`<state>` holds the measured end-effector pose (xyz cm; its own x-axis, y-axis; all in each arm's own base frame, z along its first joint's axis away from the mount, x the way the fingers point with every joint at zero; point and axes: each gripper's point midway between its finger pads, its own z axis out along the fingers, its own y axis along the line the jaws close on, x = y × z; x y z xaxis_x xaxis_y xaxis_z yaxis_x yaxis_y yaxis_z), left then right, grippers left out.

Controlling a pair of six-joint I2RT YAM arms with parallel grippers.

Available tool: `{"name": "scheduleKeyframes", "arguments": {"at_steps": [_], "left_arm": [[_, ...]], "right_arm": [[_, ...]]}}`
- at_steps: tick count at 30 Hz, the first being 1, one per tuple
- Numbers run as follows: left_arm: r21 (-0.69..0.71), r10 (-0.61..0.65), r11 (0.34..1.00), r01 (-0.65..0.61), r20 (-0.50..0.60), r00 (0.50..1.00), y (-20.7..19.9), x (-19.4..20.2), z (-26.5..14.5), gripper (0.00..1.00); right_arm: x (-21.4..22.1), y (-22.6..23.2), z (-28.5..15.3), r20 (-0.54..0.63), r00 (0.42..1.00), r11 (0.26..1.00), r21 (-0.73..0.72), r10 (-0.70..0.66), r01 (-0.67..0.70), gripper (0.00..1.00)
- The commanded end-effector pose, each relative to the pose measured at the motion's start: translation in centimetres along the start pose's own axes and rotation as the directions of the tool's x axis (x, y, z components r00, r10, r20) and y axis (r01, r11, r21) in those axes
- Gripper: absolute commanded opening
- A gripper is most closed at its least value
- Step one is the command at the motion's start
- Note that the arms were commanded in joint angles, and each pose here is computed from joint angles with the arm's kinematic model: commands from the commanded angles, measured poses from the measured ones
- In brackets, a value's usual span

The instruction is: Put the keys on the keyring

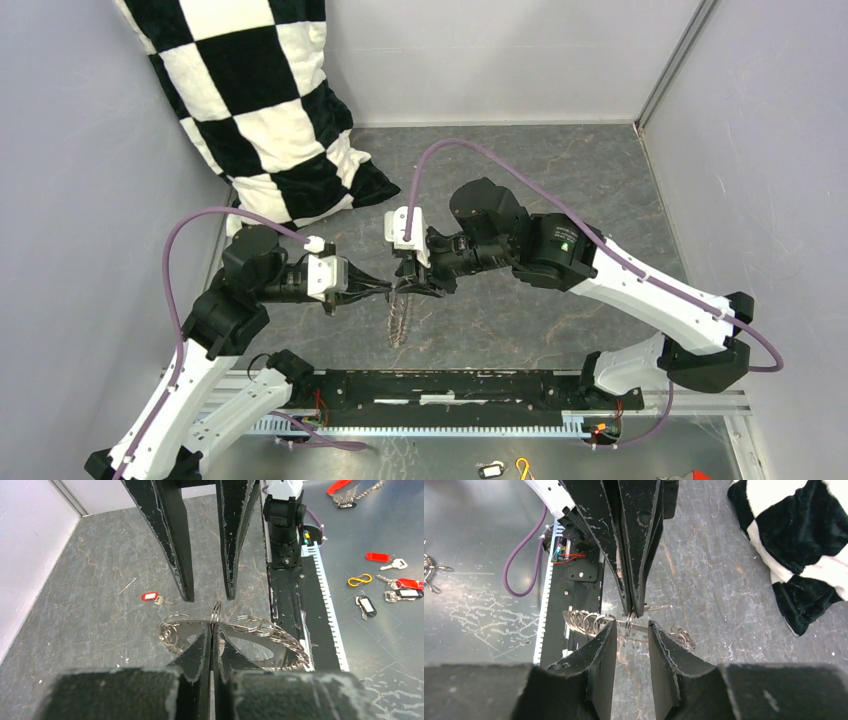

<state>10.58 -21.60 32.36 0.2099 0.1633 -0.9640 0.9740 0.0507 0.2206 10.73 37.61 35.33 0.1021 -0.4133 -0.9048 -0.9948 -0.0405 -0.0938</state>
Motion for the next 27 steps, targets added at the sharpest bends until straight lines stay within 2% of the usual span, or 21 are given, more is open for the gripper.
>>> {"name": "scheduleKeyframes", "arguments": {"at_steps": [1, 15, 17, 22, 27], "left_arm": [[-0.021, 0.111, 0.994, -0.111, 0.027, 0.993, 0.6, -1.8, -0.4, 0.02], [-0.016, 0.131, 0.991, -0.130, 0.021, 0.991, 0.7, -1.5, -0.3, 0.02], [-0.014, 0.136, 0.991, -0.135, 0.023, 0.990, 0.7, -1.5, -0.3, 0.02], [-0.006, 0.138, 0.990, -0.138, 0.027, 0.990, 0.5, -1.5, -0.3, 0.02], [0.007, 0.147, 0.989, -0.147, 0.018, 0.989, 0.1, -1.2, -0.4, 0.02]], "right_arm": [[-1.4, 0.0, -0.8, 0.023, 0.999, 1.000, 0.005, -0.023, 0.023, 0.34], [-0.5, 0.0, 1.1, -0.001, 1.000, 1.000, -0.027, 0.009, -0.009, 0.27], [-0.6, -0.2, 1.2, 0.002, 1.000, 1.000, -0.015, 0.008, -0.008, 0.24], [-0.7, -0.8, 1.2, 0.016, 1.000, 1.000, 0.018, 0.000, -0.001, 0.02], [-0.8, -1.1, 0.7, 0.031, 0.999, 0.999, 0.046, -0.015, 0.013, 0.00]]}}
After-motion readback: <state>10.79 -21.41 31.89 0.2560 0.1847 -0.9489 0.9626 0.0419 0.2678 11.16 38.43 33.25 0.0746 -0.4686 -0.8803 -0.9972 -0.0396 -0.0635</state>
